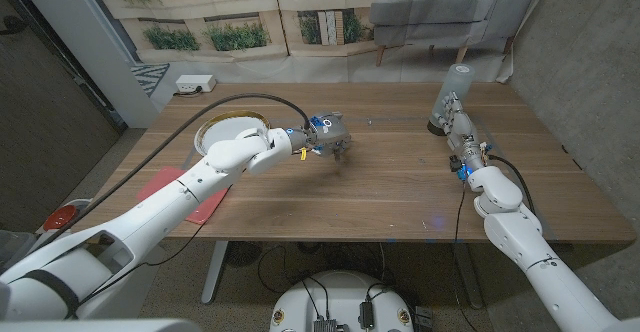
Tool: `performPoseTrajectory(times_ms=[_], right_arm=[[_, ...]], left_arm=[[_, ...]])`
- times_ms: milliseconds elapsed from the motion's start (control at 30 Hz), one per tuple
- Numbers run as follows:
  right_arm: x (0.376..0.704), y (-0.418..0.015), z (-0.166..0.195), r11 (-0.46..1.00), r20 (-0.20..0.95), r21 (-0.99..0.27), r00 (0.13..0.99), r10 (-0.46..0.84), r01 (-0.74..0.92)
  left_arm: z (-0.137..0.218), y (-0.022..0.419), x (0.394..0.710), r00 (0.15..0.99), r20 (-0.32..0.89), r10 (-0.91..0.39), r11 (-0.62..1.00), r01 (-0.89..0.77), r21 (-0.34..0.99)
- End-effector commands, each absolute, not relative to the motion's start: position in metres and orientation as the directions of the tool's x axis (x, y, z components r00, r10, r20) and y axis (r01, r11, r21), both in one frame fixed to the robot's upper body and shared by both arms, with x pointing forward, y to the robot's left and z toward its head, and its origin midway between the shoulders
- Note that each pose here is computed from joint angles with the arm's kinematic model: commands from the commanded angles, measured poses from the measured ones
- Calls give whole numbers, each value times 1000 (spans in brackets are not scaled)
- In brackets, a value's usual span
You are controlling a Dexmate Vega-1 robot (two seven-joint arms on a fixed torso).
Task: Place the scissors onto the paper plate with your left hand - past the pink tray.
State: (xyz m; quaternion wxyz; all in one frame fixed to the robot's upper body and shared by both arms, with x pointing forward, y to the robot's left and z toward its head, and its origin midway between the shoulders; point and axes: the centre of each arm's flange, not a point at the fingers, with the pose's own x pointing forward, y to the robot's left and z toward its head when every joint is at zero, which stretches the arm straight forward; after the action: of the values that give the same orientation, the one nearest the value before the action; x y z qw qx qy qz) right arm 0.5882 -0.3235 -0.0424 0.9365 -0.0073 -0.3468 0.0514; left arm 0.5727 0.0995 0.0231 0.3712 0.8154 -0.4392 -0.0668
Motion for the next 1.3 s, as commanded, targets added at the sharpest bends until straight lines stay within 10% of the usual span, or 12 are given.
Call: performPoseTrajectory(times_ms=[33,1300], right_arm=[[589,-317,-38,993,658,-57,745,113,-100],[589,-289,-23,988,678,-83,719,151,-130]], left_arm=[[32,109,564,607,250,-754,-344,-689,638],[50,162,541,663,346,-663,-399,-705,586]])
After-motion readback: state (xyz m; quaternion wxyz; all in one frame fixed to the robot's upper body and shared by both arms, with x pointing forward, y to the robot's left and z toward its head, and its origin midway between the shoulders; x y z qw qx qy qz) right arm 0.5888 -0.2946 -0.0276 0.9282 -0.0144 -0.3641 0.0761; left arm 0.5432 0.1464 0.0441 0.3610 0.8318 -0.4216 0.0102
